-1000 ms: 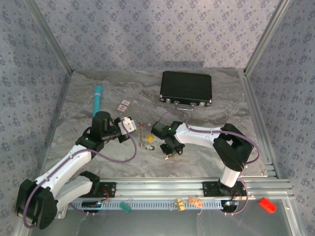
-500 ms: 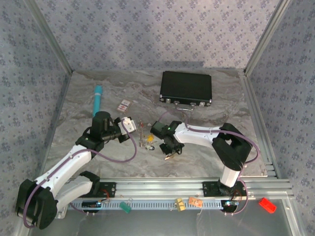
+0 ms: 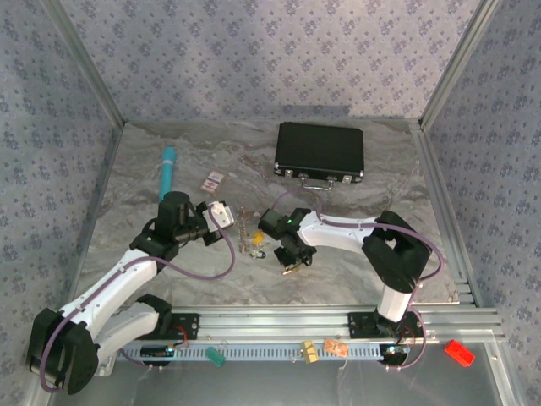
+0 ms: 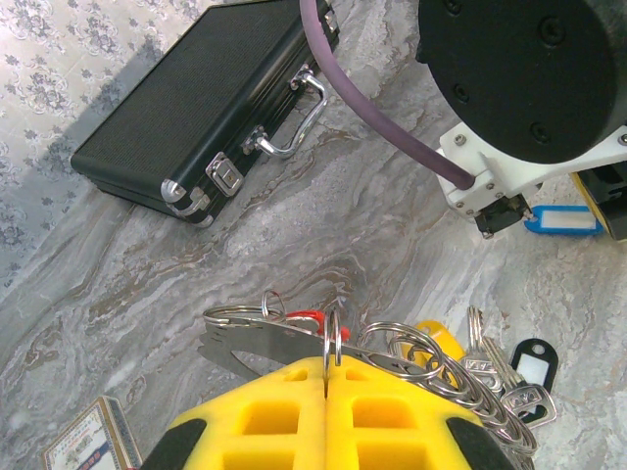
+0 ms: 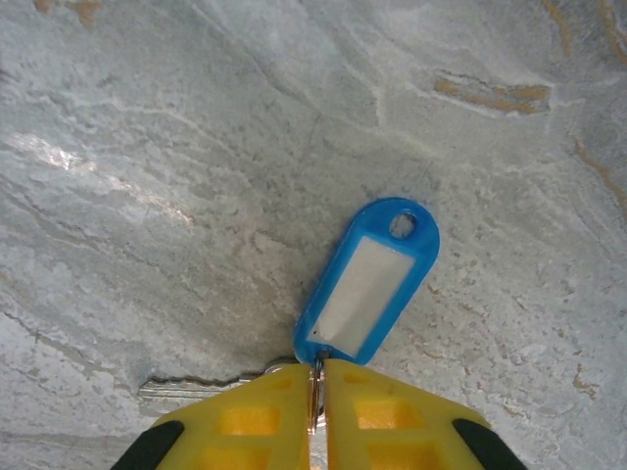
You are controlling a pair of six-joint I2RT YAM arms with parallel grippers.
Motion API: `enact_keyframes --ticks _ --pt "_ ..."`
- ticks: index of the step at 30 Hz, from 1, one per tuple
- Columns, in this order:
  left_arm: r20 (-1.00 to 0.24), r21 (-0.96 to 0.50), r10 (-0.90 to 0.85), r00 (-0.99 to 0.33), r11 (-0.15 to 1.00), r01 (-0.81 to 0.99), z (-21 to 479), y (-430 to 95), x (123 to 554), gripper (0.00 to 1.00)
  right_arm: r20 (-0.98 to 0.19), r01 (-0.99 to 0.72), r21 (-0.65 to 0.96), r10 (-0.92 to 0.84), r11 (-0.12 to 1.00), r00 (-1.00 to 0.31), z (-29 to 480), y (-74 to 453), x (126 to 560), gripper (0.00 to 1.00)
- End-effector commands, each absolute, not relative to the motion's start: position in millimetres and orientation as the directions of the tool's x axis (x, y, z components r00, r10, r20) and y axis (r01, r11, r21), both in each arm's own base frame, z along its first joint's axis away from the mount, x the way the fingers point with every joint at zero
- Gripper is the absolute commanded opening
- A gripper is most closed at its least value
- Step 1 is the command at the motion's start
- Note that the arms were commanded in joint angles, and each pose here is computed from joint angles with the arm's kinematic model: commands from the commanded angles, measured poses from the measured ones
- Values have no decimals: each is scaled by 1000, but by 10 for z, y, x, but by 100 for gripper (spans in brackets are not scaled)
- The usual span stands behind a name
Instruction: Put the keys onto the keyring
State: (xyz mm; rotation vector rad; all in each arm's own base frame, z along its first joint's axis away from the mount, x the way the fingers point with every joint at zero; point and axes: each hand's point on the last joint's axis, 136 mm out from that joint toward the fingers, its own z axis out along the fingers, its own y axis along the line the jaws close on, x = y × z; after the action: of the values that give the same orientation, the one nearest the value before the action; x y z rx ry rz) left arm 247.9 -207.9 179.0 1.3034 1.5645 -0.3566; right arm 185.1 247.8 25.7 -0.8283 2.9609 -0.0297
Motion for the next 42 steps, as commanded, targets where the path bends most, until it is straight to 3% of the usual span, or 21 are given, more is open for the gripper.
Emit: enact_keyframes --ticks 1,5,11,20,25,28,34,42 --pt "-827 371 546 135 349 860 1822 -2102 2441 0 -37 -511 -65 -514 857 -857 260 2452 1841 8" --pt "-827 373 546 137 350 859 1830 -2100 2443 0 -35 -511 -63 -514 857 -857 258 2449 1834 0" --pt "-829 368 544 131 352 861 1824 -2102 2447 0 -106 -511 -44 -513 859 -852 399 2485 1889 0" --pt "-867 304 489 95 369 878 1958 -2155 2410 0 -426 -606 28 -539 795 -726 1038 2644 2073 0" --pt "-894 232 445 53 358 905 2067 -2215 2324 0 -656 -738 75 -524 671 -543 1633 2765 2028 0" --pt "-911 184 411 29 344 921 2133 -2253 2254 0 -734 -816 86 -517 572 -440 1916 2790 1970 0" --pt "-931 115 364 6 278 954 2196 -2344 2096 0 -748 -886 107 -551 451 -370 2121 2832 1938 0" --pt "-932 122 361 33 225 967 2161 -2405 2011 0 -741 -899 149 -555 412 -377 2233 3088 2002 0"
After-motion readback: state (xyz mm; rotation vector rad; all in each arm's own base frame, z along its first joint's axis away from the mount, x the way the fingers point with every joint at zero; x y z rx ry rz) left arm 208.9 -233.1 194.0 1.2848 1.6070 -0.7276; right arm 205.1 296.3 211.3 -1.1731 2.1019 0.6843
